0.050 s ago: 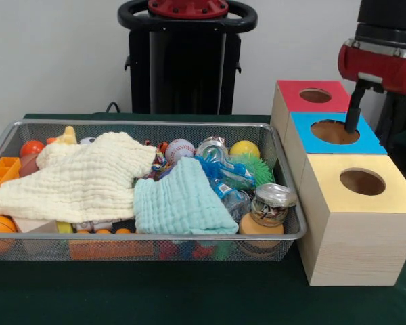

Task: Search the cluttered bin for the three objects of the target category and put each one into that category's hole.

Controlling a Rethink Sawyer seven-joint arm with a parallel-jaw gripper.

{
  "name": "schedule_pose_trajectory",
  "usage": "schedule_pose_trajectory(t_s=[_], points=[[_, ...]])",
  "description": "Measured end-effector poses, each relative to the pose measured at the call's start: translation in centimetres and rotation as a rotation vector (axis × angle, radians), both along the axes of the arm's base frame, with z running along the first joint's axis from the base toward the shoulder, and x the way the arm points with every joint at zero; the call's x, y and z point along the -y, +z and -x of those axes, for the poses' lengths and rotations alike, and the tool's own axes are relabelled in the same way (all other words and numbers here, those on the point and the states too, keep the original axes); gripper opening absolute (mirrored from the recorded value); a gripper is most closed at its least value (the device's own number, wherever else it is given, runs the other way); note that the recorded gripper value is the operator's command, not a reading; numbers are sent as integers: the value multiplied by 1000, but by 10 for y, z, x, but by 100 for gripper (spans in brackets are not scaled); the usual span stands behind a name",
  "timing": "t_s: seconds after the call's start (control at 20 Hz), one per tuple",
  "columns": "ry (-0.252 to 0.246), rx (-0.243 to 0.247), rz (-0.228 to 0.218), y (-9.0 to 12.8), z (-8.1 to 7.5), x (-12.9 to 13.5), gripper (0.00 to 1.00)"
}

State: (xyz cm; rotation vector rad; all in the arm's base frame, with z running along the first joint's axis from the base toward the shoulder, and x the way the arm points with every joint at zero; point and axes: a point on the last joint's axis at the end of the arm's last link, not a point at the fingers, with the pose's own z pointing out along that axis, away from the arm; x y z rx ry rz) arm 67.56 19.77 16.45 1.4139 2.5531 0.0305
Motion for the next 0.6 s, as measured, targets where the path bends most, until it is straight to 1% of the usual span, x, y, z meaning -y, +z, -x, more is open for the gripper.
schedule_pose_trajectory(t_s=[0.25, 0.35, 0.45, 0.55, 0.6], points=[[-21, -28, -12, 17, 8, 10, 100], [-39, -52, -28, 28, 12, 18, 100], [-48, -61, -37, 31, 14, 24, 100], [-57, -66, -47, 36, 15, 34, 100], [-67, -64, -54, 39, 13, 49, 100]])
